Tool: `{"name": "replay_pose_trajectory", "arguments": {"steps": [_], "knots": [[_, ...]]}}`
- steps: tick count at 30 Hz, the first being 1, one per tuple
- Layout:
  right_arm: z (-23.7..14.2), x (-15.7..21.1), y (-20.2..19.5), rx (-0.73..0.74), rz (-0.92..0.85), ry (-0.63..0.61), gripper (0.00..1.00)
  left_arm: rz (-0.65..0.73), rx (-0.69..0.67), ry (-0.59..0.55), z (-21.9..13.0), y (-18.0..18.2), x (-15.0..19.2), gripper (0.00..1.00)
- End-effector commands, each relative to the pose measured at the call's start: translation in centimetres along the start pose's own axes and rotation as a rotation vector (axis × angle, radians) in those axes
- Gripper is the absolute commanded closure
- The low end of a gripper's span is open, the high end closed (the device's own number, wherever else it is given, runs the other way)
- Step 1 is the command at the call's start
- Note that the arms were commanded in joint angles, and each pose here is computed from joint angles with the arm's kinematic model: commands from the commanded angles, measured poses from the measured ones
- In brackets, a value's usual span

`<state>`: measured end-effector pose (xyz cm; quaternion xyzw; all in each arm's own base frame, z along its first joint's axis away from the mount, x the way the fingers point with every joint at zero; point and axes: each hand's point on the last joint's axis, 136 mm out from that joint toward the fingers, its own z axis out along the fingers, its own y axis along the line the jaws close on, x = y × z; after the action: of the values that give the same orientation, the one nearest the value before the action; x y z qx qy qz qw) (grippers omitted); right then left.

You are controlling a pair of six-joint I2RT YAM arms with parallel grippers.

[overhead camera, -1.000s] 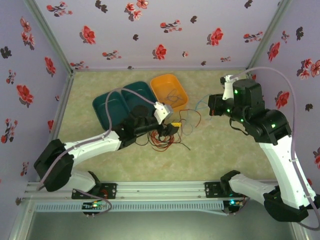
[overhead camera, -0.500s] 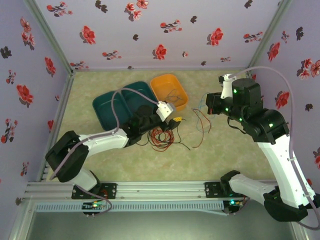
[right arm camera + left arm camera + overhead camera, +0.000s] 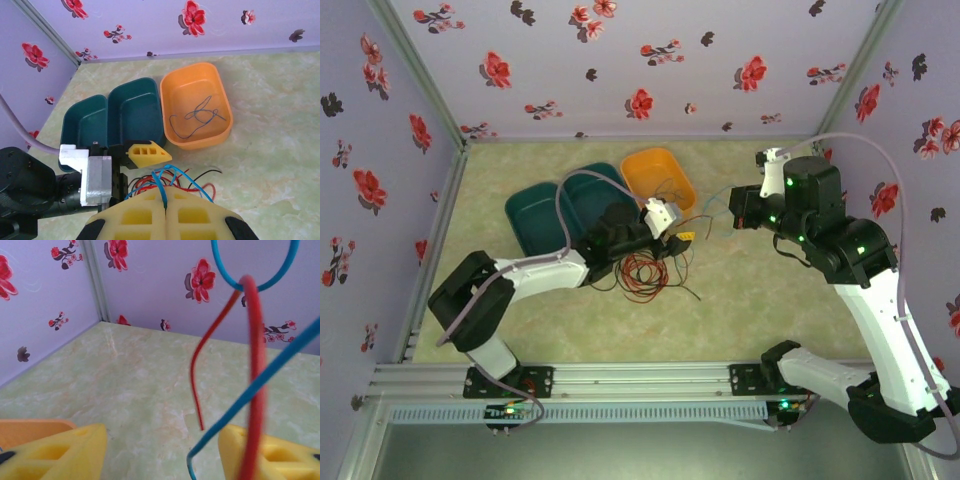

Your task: Untangle the cables

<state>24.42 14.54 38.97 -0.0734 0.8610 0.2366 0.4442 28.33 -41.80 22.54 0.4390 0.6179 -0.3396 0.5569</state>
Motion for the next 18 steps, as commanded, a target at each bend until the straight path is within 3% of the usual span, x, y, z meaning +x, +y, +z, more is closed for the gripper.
{"name": "replay_pose_trajectory", "arguments": {"steps": [1,6,14,18], "knots": [[-0.3,-0.7,0.5,-0.032,0.017,-0.036,1.00,0.020,-0.018,-0.083,0.0,0.9,-2.4,0.42],[-0.2,-0.9,0.7,-0.042,0.018,-0.041,1.00,0.030,-0.006,-0.071,-0.3,0.8,-2.0,0.49],[-0.1,-1.0,0.8,-0.044,0.018,-0.040,1.00,0.032,0.006,-0.058,-0.1,0.6,-1.5,0.74],[-0.1,-1.0,0.8,-0.046,0.019,-0.042,1.00,0.029,0.007,-0.055,0.2,0.7,-1.4,0.75]]}}
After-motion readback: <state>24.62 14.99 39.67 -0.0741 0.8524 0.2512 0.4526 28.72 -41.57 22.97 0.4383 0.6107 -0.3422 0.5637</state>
